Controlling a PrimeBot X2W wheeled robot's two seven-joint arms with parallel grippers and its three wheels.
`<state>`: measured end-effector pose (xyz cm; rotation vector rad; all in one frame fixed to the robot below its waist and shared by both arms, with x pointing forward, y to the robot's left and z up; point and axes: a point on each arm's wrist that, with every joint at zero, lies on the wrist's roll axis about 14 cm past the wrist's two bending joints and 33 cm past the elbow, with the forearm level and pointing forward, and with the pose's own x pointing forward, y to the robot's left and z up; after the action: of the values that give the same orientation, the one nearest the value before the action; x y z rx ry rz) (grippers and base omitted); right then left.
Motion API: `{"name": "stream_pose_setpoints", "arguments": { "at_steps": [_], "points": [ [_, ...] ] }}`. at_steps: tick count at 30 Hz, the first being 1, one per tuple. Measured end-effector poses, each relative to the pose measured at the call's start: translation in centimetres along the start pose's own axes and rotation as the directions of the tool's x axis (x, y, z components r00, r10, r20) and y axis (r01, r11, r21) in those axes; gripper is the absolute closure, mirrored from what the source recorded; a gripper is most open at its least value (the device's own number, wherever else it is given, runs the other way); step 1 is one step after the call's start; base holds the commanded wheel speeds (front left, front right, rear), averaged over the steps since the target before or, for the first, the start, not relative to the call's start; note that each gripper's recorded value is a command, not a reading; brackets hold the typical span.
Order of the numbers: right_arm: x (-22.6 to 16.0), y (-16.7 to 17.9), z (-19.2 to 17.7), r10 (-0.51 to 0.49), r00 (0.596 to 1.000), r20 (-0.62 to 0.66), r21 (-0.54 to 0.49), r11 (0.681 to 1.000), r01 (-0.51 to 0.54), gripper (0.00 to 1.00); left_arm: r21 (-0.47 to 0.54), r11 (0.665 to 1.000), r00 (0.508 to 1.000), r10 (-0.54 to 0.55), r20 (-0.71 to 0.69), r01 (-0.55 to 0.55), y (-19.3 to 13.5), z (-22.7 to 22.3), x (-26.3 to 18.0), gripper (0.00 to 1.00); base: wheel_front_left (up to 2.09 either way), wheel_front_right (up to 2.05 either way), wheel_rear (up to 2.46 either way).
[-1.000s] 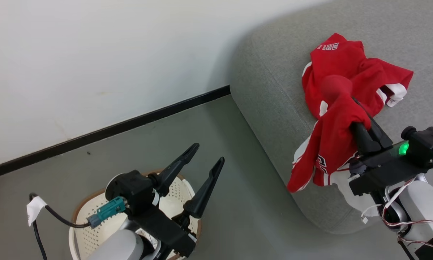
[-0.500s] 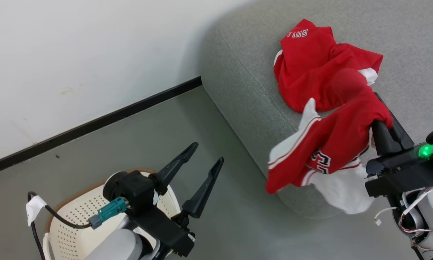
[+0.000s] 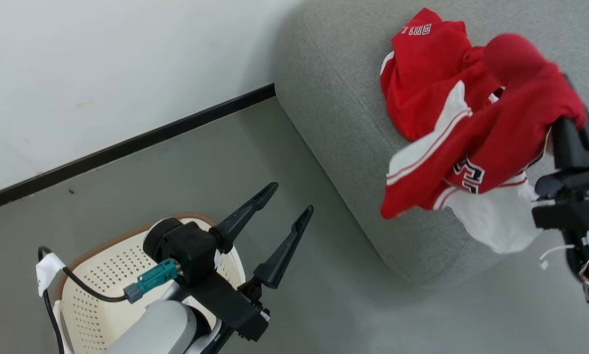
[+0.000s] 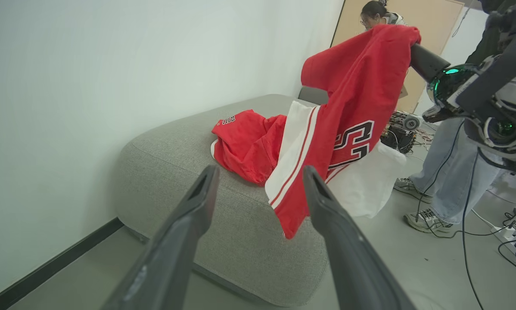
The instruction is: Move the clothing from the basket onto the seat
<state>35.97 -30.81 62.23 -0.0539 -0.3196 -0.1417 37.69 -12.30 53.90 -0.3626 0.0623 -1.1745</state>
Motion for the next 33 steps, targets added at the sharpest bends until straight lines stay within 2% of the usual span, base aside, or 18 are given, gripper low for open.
{"name": "stream_pose_setpoints", "arguments": {
  "at_steps": [10, 20, 27, 33],
  "points": [
    [4.5, -1.6, 2.9, 0.014, 0.995, 0.102, -0.036, 0.999, -0.01, 1.0, -0.008, 1.0, 1.0, -0.022, 0.022, 0.023, 0.7, 0.5, 0.4, 0.0, 0.0, 0.0, 0.0],
    [10.0, -4.0, 4.2, 0.003, 0.988, 0.155, -0.07, 0.998, 0.008, 1.0, -0.033, 0.999, 1.0, -0.005, 0.006, 0.005, 2.7, -0.6, -0.2, 0.0, 0.0, 0.0, 0.0],
    [13.0, -6.2, 2.9, -0.014, 0.993, 0.113, -0.143, 0.989, 0.03, 1.0, -0.041, 0.999, 1.0, -0.002, 0.031, 0.003, 4.2, -0.2, 0.0, 0.0, 0.0, 0.0, 0.0],
    [15.9, -8.1, 3.2, -0.054, 0.988, 0.143, -0.161, 0.984, 0.078, 1.0, -0.047, 0.999, 1.0, 0.02, 0.021, -0.019, 6.0, -0.9, -0.5, 0.0, 0.0, 0.0, 0.0]
  ]
}}
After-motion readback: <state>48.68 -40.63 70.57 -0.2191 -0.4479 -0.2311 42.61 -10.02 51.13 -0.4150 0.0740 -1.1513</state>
